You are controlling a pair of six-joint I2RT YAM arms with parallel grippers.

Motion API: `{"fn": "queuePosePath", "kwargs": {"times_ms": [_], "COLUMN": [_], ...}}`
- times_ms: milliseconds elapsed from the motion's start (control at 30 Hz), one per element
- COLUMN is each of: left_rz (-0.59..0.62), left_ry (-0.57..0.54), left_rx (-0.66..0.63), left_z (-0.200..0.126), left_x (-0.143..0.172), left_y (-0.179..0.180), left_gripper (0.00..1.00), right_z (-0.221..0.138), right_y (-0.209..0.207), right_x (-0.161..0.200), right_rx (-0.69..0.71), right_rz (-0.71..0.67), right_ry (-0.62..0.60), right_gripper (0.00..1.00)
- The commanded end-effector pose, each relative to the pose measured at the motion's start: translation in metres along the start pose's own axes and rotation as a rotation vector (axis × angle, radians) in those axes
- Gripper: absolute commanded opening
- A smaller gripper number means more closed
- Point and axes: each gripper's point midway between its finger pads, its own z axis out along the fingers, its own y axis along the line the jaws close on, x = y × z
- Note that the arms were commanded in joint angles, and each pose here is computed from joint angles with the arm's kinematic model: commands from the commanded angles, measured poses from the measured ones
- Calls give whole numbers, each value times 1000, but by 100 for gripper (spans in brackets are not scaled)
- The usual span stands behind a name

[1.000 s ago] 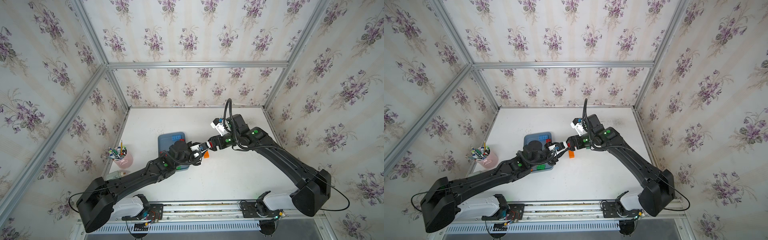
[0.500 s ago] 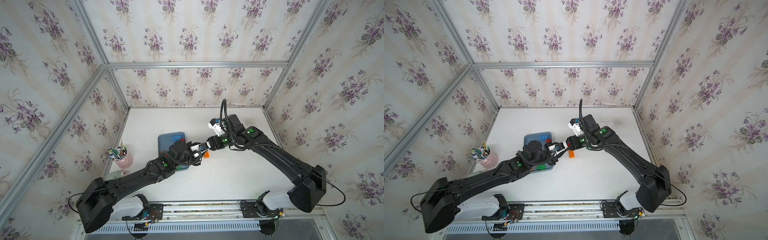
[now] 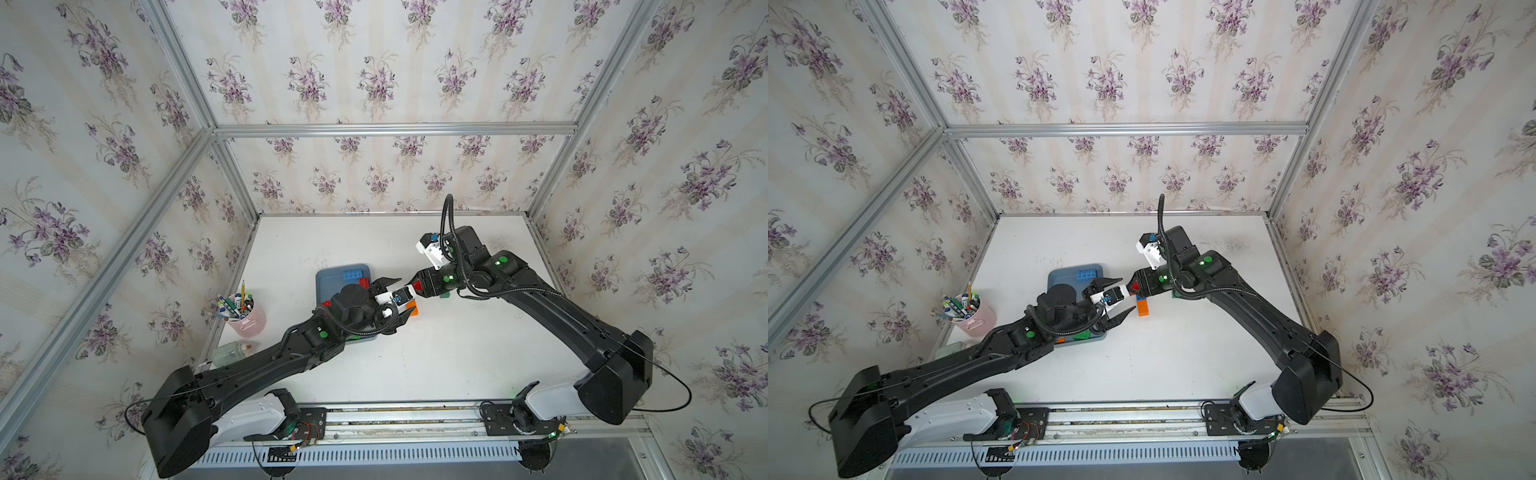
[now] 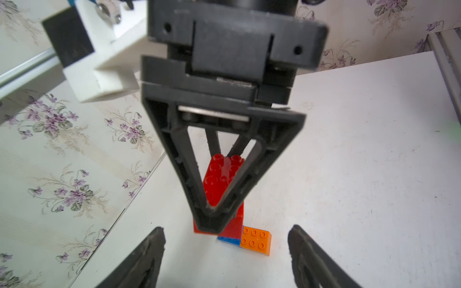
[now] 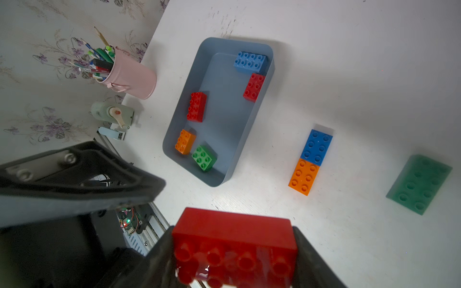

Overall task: Assemble a rectangle with lego
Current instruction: Adjust the lego brick, then assemble the lego brick with the lego brick.

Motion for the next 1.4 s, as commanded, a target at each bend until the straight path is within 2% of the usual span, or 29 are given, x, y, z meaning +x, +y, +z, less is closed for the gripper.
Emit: {"fn": "queuePosePath", "kwargs": {"times_ms": [0,33,67,100,300,467,633,833,1367], "left_rz": [26,31,30,25,-28,-112,-159,-205,-196], "left_ry": [30,36,42,47,135,109,76,96,67], "left_rx": [-68,-86,-107,-132,-155,-253,-218,-124,-127], "left_z": [-24,-35,-45,-57,-108,-130,-132,-119,-120], "left_x": [2,1,0,-2,0,4,5,8,12], "left_y": [12,15,19,25,33,44,34,18,15], "left_gripper": [79,79,84,100,100,100,100,100,100], "right_z": [1,4,8,13,46,68,92,113,132], "right_y": [-13,-17,-22,-28,-58,-73,-83,-100,-120], "right_x": [-2,0,3,7,37,45,45,43,48], "right_rx": [71,92,112,137,233,285,335,404,441], "right_rz": [31,38,48,59,119,153,171,188,193], "right_ry": [7,22,41,68,255,333,390,425,462], "right_gripper": [59,59,59,59,57,57,58,58,58]}}
